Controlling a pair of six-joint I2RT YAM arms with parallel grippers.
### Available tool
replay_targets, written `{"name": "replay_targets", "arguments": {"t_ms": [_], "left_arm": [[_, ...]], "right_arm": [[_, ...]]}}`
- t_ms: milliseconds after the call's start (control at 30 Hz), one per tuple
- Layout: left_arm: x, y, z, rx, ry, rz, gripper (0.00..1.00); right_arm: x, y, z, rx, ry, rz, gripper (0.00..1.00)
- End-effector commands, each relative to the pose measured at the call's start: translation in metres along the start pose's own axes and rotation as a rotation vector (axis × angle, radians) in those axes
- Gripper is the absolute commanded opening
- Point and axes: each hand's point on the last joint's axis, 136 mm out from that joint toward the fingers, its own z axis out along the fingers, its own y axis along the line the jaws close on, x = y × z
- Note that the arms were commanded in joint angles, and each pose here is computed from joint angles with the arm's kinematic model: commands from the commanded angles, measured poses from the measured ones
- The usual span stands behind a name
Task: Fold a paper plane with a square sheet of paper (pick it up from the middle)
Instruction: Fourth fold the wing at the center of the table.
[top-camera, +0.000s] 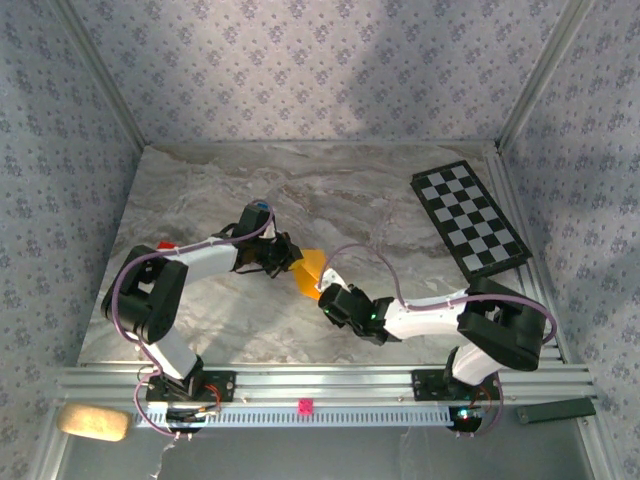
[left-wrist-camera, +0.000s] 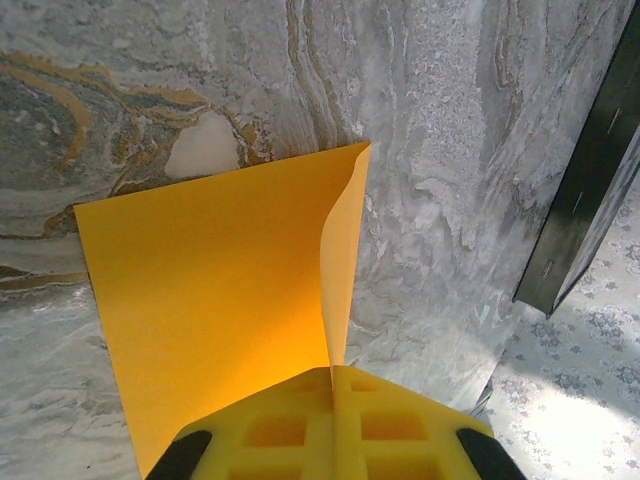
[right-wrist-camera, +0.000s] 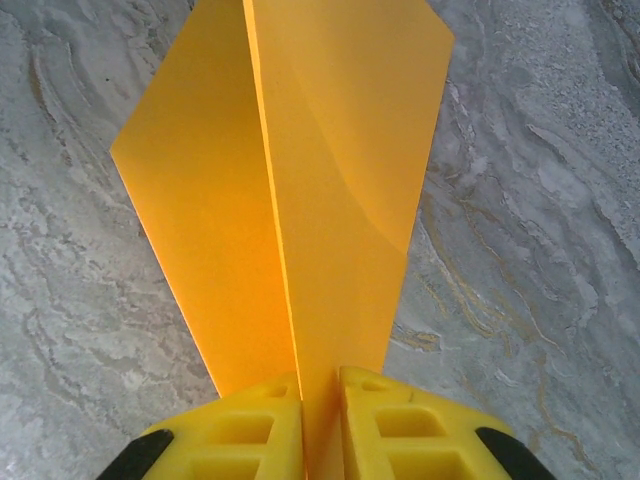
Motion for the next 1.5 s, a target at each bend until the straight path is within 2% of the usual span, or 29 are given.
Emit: {"name": "replay_targets", "arguments": {"t_ms": [0,267,800,1233,1333,1467], "left_arm": [[-0.001,-0.011,0.002,0.021,0.013,0.019,0.00],[-0.001,-0.012,0.003,0.020,0.016,0.019,0.00],[-0.001,-0.011,0.004,0.015,0.018,0.016,0.00],[-0.001,-0.008,0.004,0.007,0.014,0.013,0.00],[-0.003,-0.009,0.003,0.006,0.009,0.014,0.07],[-0.006,-0.012,-0.003,-0.004,-0.010,0.034,0.32]], "right_arm": [[0.002,-0.001,0.001,-0.002,0.005,0.020,0.18],[0.014,-0.004,0.001,-0.009,0.028,0.028,0.16],[0.000,-0.001,0.002,-0.053,-0.024,0.055,0.18],[0.007,0.004,0.005,-0.085,-0.001,0.061,0.06],[0.008,0.008,0.007,-0.098,0.009,0.066,0.03],[0.009,0.015,0.012,-0.123,0.025,0.094,0.02]]}}
